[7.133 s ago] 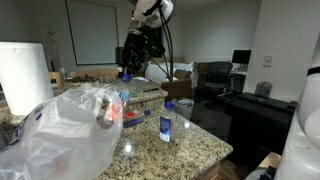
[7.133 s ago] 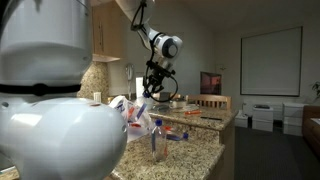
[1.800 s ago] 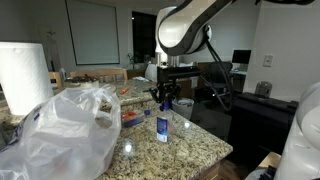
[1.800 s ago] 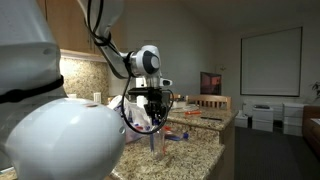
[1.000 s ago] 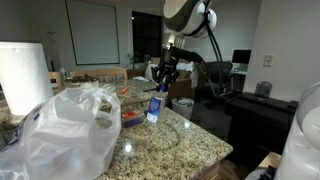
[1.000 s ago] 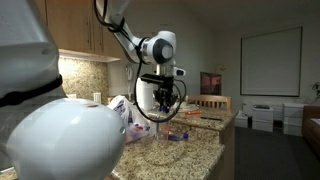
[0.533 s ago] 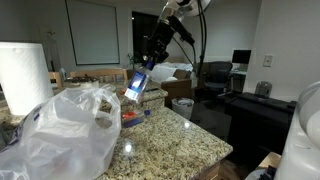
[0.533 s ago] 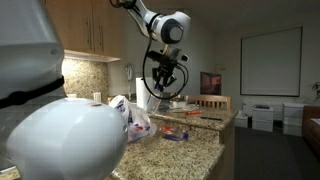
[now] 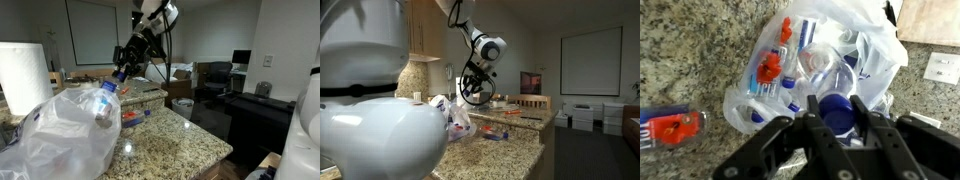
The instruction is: Put five plastic bottles inside the white plastic bag
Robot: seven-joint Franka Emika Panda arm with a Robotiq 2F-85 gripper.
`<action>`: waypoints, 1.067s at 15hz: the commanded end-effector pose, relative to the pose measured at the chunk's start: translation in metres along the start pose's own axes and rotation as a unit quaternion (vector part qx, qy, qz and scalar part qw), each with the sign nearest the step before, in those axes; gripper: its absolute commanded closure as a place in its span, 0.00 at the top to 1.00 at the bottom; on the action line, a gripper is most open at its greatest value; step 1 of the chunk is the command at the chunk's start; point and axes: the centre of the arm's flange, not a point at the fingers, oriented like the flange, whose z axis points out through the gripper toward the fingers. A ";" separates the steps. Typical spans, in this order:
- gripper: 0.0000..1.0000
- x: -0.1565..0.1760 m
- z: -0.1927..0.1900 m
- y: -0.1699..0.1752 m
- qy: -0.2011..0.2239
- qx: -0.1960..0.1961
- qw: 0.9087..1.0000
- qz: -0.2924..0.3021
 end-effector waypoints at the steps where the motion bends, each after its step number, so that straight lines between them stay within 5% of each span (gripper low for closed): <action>1: 0.13 0.048 0.059 0.016 -0.053 0.040 0.998 0.006; 6: 0.13 0.074 0.149 0.025 -0.112 0.069 0.991 0.033; 14: 0.15 0.065 0.186 -0.004 -0.116 0.117 0.985 0.045; 15: 0.60 0.062 0.185 -0.004 -0.116 0.117 0.985 0.044; 16: 0.61 0.060 0.183 -0.005 -0.115 0.115 0.986 0.042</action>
